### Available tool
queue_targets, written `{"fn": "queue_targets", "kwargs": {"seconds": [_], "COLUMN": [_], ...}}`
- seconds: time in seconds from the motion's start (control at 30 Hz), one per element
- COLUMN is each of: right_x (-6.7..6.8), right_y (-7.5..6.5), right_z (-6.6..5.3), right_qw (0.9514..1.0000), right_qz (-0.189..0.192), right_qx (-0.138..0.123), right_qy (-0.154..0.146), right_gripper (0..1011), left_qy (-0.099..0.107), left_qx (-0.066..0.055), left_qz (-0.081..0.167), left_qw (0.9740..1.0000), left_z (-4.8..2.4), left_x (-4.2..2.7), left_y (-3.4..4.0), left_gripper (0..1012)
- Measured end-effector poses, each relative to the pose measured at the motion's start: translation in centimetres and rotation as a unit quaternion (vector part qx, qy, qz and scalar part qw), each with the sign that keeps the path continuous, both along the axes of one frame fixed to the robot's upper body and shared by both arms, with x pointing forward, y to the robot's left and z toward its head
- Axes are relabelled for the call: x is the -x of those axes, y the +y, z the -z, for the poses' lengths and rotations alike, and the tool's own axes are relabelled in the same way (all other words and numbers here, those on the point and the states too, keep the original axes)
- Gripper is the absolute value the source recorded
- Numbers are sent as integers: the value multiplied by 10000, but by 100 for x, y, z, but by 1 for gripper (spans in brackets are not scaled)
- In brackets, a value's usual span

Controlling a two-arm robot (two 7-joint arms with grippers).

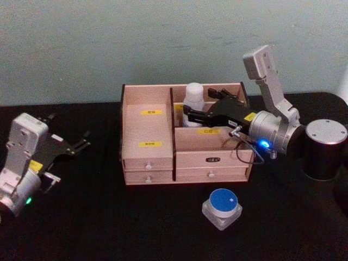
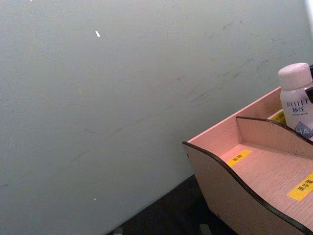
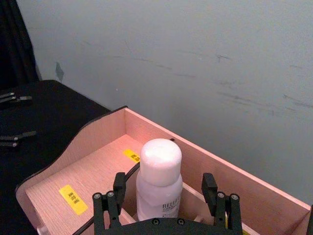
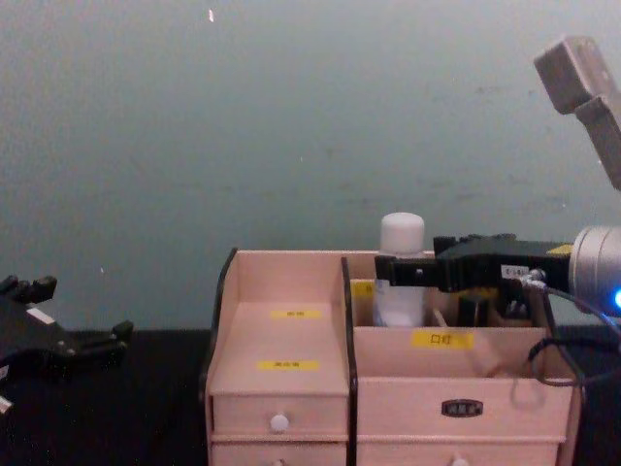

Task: Pick up the facial cleanser and watermelon frost from the table and place them into the tiered storage box.

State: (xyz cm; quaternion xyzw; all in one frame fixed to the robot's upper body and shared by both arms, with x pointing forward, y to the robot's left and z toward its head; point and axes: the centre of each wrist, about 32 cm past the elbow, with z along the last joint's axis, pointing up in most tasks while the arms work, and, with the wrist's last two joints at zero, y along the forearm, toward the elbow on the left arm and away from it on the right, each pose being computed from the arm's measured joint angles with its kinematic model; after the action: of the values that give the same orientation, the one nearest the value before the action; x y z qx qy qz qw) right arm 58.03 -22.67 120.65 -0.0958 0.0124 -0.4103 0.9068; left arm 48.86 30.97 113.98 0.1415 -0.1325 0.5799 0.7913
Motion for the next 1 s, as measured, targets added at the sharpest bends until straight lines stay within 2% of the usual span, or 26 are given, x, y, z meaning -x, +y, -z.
{"fn": "queue_targets", "kwargs": {"seconds": [0.4,0.57,0.73,0.83,1.0], "right_x": [4,53,150,252,468], "right_y": [-3,-72,-183,-301,-536], "right_z": [-4,-58,-115,-137,-112], "right_qw": [10000,9999,9997,9993,9970], "right_qz": [-7,-69,-161,-300,-752], "right_qx": [-12,-79,-90,-82,-55], "right_qy": [-1,-92,-175,-190,-179], "right_gripper": [1000,1000,1000,1000,1000], "left_qy": [0,0,-1,0,0], "left_qx": [0,0,0,0,0], "left_qz": [0,0,0,0,0], "left_qw": [10000,10000,10000,10000,10000], "left_z": [0,0,0,0,0], "left_x": [0,0,0,0,0], "left_y": [0,0,0,0,0], "left_gripper": [1001,1001,1001,1001,1001]}}
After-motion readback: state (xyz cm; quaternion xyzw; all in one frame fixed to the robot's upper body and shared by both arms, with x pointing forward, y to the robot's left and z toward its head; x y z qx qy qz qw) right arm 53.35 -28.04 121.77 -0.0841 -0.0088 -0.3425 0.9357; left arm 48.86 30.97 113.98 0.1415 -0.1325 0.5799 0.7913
